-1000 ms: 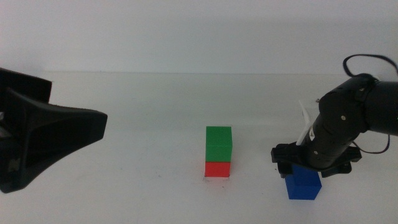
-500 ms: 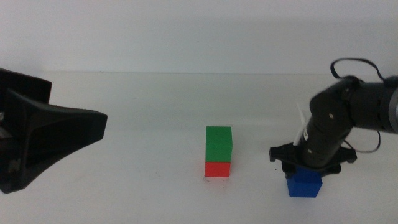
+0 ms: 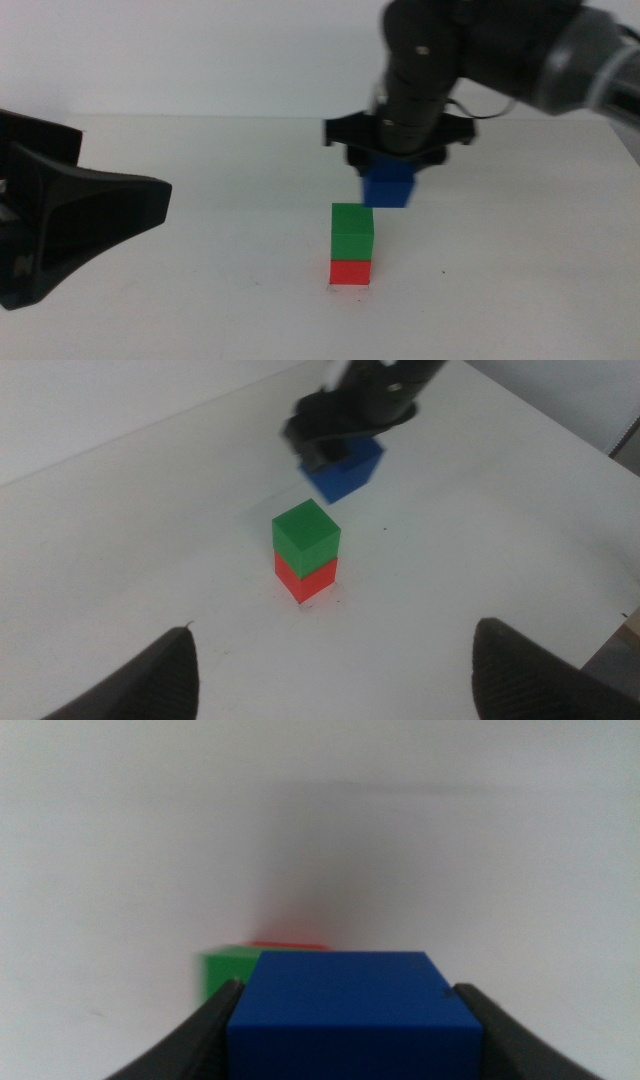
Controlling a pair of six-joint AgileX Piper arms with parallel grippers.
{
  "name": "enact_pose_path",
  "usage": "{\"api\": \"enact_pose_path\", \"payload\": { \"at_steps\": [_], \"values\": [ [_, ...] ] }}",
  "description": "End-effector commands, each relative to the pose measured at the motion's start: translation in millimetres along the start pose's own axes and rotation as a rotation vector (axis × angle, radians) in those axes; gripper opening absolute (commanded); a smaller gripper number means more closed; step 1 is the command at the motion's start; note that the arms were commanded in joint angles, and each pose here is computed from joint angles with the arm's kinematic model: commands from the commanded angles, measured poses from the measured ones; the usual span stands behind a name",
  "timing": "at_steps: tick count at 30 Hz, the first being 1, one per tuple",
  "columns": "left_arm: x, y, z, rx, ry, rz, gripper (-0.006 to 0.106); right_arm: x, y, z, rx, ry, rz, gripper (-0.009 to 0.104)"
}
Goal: Stack red cubes first, then green, then blue cubes in a specific spot.
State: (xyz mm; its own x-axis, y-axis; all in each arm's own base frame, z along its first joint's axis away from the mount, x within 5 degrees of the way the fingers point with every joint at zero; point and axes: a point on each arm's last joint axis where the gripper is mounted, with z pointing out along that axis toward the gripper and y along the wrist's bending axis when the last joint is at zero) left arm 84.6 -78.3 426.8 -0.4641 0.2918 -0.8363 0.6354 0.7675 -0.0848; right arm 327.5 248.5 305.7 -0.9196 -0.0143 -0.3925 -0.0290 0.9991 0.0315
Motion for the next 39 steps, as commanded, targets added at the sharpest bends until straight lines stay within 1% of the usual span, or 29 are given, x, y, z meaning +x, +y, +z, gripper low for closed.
{"api": "enact_pose_path", "payload": {
  "at_steps": [1, 3, 8, 25, 27, 28, 29, 30, 34, 36, 39],
  "values": [
    [-0.3, -0.2, -1.2, 0.003, -0.016, -0.001, 0.094, -3.3, 11.9, -0.6, -0.011, -0.006, 0.001, 0.030],
    [-0.3, -0.2, -1.2, 0.003, -0.016, -0.003, 0.094, -1.8, 19.8, 1.4, -0.025, 0.000, -0.003, 0.030],
    [-0.3, -0.2, -1.2, 0.003, -0.016, -0.003, 0.094, 3.1, 28.2, 14.3, -0.013, 0.026, -0.003, 0.030],
    [-0.3, -0.2, -1.2, 0.003, -0.016, -0.003, 0.094, 6.8, 33.6, 32.3, 0.011, 0.057, 0.011, 0.030],
    [-0.3, -0.2, -1.2, 0.003, -0.016, -0.001, 0.094, 7.2, 34.2, 35.1, 0.015, 0.062, 0.009, 0.033],
    [-0.3, -0.2, -1.2, 0.003, -0.016, -0.001, 0.094, 7.2, 34.2, 35.1, 0.015, 0.062, 0.009, 0.037],
    [-0.3, -0.2, -1.2, 0.003, -0.016, -0.001, 0.094, 7.1, 34.0, 35.1, 0.016, 0.060, 0.007, 0.043],
    [-0.3, -0.2, -1.2, 0.003, -0.016, -0.001, 0.094, 6.2, 32.9, 35.3, 0.021, 0.056, 0.000, 0.058],
    [-0.3, -0.2, -1.2, 0.003, -0.016, -0.004, 0.094, 5.6, 32.4, 33.6, 0.022, 0.050, -0.002, 0.078],
    [-0.3, -0.2, -1.2, 0.003, -0.016, -0.004, 0.094, 3.8, 30.2, 27.7, 0.024, 0.030, -0.004, 0.084],
    [-0.3, -0.2, -1.2, 0.003, -0.016, -0.004, 0.094, 0.7, 24.2, -0.3, -0.016, -0.015, 0.011, 0.085]
  ]
}}
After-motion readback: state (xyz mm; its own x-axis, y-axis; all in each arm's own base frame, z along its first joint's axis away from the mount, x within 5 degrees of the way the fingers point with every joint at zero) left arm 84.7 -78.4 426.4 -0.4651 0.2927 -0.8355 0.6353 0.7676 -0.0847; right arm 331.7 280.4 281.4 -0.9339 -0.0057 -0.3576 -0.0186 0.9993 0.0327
